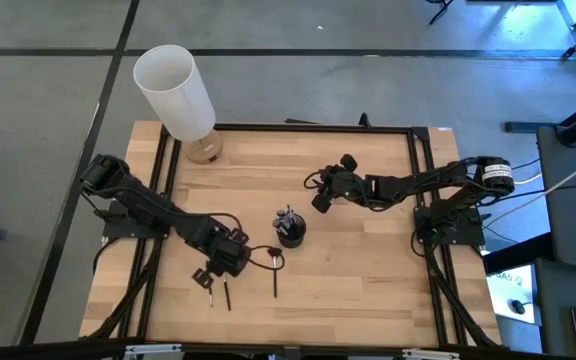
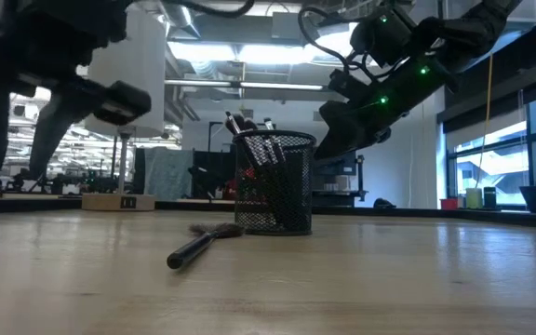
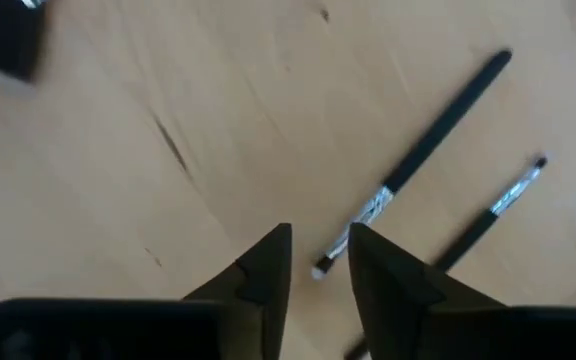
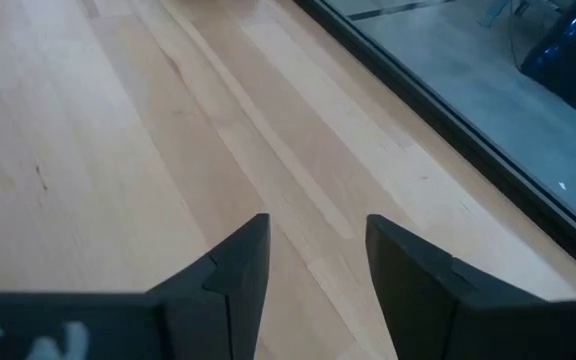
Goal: Pick & Place Makeup Brushes
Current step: Put the eyeshadow brush into the makeup organizer
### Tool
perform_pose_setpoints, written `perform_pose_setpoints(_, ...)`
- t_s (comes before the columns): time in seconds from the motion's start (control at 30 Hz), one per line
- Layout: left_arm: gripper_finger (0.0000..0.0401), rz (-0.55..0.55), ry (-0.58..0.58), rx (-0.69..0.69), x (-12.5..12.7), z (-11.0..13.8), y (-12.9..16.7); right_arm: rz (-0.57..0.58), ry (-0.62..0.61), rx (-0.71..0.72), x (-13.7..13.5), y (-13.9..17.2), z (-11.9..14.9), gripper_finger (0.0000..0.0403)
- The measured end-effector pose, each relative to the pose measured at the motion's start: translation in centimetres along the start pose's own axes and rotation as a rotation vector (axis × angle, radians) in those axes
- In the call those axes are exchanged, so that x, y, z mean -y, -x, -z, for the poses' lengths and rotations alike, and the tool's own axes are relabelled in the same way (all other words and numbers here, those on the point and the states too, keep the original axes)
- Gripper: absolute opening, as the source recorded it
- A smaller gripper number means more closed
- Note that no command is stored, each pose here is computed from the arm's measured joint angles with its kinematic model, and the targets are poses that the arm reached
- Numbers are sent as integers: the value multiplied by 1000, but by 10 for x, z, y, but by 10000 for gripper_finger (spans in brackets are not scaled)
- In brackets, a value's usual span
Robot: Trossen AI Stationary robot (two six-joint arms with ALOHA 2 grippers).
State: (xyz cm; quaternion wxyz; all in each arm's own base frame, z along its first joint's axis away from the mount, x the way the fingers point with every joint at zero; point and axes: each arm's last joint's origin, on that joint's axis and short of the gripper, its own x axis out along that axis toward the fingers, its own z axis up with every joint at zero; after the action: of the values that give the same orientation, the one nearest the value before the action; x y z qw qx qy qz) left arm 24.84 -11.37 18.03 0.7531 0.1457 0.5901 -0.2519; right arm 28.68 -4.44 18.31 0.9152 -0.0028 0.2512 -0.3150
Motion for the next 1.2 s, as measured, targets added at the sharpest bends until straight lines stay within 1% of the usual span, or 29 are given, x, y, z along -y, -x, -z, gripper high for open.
perform_pose_setpoints(0.13,122,34,-1,-40,1,11,-8,0,-3,0,0,0,0,167)
perform_pose_setpoints(0.27,142,42,2,-73,2,22,-18,0,-8,0,0,0,0,167)
perform_pose_setpoints(0.33,148,40,-4,-70,2,25,-21,-1,-9,0,0,0,0,167)
perform_pose_setpoints(0.47,149,-5,-66,-73,1,27,-24,-1,-9,0,0,0,0,167)
perform_pose_setpoints(0.73,124,-15,-91,-32,2,22,-28,-1,-9,0,0,0,0,167)
perform_pose_setpoints(0.9,102,0,-116,-81,8,22,-39,-4,-9,0,0,0,0,167)
perform_pose_setpoints(1.03,88,-11,-148,-127,12,22,-48,-8,-9,-1,0,0,0,167)
perform_pose_setpoints(1.2,54,-14,-156,-115,13,22,-46,-9,-16,-1,0,0,0,167)
